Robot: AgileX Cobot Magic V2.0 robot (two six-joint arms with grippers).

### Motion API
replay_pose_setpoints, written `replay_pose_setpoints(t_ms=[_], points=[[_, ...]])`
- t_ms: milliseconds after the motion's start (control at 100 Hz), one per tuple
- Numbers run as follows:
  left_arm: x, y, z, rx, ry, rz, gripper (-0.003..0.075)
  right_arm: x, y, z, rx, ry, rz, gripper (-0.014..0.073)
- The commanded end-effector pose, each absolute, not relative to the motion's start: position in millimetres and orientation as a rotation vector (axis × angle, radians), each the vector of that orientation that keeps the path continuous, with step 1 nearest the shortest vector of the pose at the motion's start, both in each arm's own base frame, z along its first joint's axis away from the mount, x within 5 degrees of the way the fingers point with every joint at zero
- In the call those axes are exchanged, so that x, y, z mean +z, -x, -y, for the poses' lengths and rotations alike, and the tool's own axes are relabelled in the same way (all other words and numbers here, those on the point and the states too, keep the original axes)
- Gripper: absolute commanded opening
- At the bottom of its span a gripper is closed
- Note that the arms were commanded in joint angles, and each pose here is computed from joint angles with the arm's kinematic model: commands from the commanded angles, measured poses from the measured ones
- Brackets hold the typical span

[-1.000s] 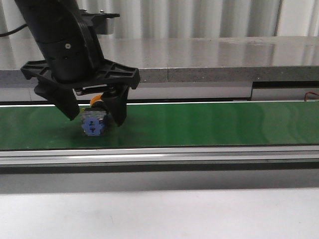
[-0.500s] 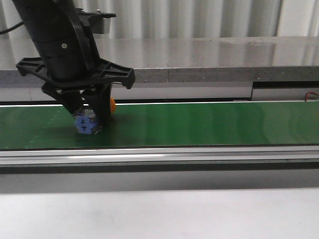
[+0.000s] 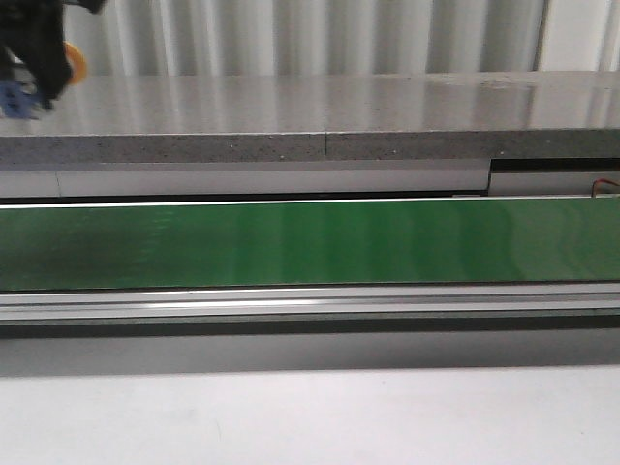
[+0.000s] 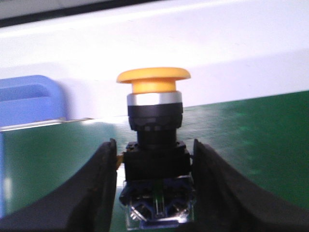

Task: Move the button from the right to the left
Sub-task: 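Carry the button with the left gripper over the blue tray, then lower the button into the blue tray and open the left gripper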

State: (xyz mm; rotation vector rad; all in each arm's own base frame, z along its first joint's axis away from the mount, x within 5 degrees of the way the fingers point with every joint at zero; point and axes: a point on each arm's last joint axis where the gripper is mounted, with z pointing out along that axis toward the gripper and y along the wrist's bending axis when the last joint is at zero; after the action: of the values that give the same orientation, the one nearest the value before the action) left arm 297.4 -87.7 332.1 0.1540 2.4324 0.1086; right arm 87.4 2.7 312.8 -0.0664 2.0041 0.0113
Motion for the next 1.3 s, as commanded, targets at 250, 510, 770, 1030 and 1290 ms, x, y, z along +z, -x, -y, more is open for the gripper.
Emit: replay_pose_setpoints(t_ms=[250,510,770,1030,1290], points=[[330,-291,-16,0.294,0.097,-2.395,-0.002,327,-90,-2,0.0,0.054,-1.914,-0.0067],[288,-283,-67,0.336,0.181,-2.344,-0.002,327,-90,-2,0.0,0.054,-1.914,-0.0067],[275,-287,-86,0.282,0.262,-2.32,-0.002,327,-90,-2,0.0,0.054,-1.914,-0.0067],[240,-305,-90,0.267,0.26,-2.417,-0.002,327,-90,-2,0.0,0.054,-1.914,-0.0067],[228,-311,-100,0.263,0.303,-2.441,-0.002,327,-90,-2,0.0,0.054,-1.914,-0.0067]])
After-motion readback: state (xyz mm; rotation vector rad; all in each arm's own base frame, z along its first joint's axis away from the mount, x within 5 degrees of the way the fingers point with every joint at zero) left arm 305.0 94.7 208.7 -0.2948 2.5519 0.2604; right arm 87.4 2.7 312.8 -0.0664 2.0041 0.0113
